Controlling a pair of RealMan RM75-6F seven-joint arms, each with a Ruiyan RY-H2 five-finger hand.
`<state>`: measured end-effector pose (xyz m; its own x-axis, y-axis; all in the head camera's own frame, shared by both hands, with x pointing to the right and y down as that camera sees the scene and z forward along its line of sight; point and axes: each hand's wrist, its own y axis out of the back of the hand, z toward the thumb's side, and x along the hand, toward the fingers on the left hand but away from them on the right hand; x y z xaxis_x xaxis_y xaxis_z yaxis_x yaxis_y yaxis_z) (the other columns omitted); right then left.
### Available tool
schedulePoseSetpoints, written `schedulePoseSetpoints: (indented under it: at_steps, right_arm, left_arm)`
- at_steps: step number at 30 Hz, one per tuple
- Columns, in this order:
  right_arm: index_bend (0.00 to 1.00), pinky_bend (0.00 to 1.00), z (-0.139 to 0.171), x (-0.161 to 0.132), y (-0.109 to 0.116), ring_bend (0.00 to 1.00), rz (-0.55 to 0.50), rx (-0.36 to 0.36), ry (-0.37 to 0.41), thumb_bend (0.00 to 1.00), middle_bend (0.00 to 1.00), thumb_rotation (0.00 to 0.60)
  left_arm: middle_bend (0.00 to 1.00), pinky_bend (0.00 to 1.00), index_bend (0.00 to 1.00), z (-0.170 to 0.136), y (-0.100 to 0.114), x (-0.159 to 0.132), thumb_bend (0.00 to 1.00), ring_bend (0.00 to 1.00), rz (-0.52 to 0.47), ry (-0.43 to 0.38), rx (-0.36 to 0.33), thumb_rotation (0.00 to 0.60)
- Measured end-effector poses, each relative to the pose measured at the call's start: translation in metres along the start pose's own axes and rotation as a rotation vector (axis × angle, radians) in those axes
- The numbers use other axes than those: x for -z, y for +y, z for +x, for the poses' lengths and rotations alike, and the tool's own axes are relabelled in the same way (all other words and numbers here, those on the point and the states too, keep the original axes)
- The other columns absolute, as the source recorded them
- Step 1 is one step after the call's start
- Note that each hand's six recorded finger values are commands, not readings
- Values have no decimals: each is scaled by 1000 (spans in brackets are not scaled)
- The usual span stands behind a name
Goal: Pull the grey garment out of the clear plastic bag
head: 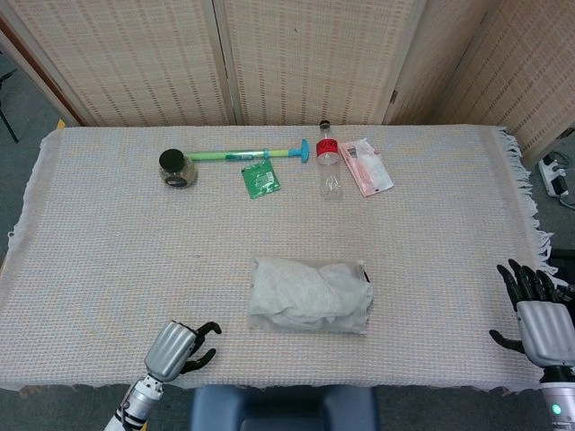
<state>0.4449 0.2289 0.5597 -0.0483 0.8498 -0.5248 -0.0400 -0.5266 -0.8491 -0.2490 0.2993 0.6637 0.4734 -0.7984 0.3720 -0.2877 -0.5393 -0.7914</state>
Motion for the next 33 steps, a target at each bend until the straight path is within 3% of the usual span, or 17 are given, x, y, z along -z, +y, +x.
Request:
schedulePoseSetpoints:
  at_steps: [14, 33]
  right_arm:
    - [0, 0, -5, 1, -4, 0, 1, -37, -11, 51, 0, 600]
    - [0, 0, -4, 4, -1, 0, -18, -54, -11, 51, 0, 600]
  left_arm:
    - [1000, 1000, 468, 36, -29, -31, 263, 1000, 50, -42, -92, 600]
    - [1000, 1000, 480, 64, -56, -40, 301, 1000, 130, -56, -118, 600]
